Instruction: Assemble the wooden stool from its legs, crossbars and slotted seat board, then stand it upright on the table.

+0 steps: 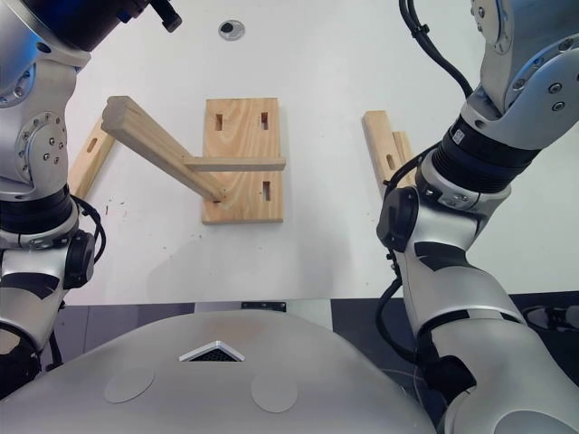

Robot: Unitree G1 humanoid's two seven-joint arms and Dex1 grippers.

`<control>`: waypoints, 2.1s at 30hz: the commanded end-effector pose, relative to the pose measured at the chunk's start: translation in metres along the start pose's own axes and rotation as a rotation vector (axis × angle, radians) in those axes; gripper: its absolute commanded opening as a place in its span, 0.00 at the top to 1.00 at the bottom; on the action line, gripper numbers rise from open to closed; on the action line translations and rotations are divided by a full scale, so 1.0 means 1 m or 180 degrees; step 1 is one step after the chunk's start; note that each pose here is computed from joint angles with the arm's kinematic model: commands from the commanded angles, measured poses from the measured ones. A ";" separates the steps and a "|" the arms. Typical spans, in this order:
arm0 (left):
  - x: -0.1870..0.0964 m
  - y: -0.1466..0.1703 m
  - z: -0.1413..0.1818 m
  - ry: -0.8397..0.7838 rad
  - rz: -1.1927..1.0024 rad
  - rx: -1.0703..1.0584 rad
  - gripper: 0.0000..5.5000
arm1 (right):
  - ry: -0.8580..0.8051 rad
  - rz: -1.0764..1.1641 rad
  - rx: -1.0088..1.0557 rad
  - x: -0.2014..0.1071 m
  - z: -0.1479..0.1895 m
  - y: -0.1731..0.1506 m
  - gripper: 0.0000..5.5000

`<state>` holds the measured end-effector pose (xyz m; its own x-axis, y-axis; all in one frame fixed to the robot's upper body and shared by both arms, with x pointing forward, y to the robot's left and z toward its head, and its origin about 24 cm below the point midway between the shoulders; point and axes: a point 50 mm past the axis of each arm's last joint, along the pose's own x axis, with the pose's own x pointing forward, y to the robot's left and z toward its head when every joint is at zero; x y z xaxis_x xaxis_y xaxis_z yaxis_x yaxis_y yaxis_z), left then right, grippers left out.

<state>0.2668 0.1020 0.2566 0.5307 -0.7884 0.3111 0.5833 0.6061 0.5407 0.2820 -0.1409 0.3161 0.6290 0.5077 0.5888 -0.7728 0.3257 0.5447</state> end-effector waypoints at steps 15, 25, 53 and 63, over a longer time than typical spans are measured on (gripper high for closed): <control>-0.045 0.058 -0.012 0.0320 0.1122 -0.0190 0.28 | -0.0478 -0.1281 -0.0757 -0.055 0.001 -0.022 0.81; -0.220 -0.083 -0.081 0.3296 0.1419 -0.1324 0.15 | 0.0291 -0.2828 -0.1132 -0.183 -0.043 -0.022 0.81; -0.149 -0.139 -0.126 0.3005 0.0621 -0.1456 0.15 | 0.0398 -0.2995 -0.0161 -0.201 -0.069 -0.044 0.81; -0.140 -0.145 -0.128 0.2958 0.0654 -0.1521 0.15 | 0.0563 -0.2641 -0.0666 -0.186 -0.075 -0.046 0.81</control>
<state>0.1841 0.1422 0.0333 0.7887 -0.3905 -0.4748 0.4986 0.8582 0.1224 0.1908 -0.1926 0.1341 0.9880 0.1349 -0.0753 -0.0529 0.7533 0.6556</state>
